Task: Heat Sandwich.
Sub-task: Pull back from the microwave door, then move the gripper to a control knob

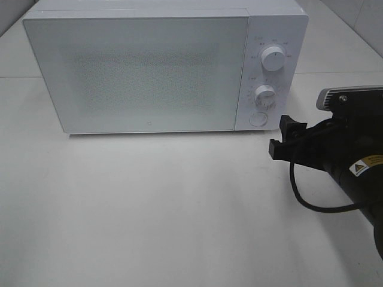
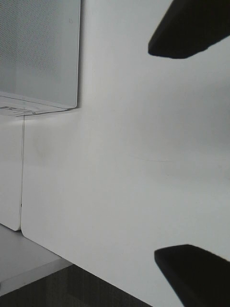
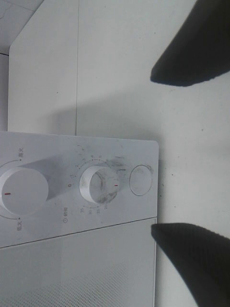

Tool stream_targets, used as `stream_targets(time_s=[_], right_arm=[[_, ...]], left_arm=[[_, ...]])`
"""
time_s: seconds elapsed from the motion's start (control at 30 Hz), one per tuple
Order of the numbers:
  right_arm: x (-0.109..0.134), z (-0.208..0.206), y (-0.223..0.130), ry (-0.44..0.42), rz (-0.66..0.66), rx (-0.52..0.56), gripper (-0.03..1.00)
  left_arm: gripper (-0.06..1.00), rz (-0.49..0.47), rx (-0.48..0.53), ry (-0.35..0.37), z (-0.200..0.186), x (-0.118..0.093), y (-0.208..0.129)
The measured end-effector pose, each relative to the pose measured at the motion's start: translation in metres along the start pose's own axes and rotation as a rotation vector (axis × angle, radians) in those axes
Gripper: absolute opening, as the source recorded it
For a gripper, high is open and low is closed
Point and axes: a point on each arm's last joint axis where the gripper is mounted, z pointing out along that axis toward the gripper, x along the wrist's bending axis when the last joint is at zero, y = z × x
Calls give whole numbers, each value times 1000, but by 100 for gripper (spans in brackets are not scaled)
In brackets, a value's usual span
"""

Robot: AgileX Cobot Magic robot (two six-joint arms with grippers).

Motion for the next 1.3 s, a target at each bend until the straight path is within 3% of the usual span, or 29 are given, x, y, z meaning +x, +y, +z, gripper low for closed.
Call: stream_targets(time_s=[0.4, 0.77, 1.3], right_arm=[[5, 7, 3, 1, 7, -10, 76], [28, 42, 0, -2, 9, -15, 76], [28, 96, 3, -10, 14, -12, 76]], left_arm=[[99, 0, 0, 0, 0, 0, 0], [99, 0, 0, 0, 0, 0, 0], [99, 0, 0, 0, 0, 0, 0]])
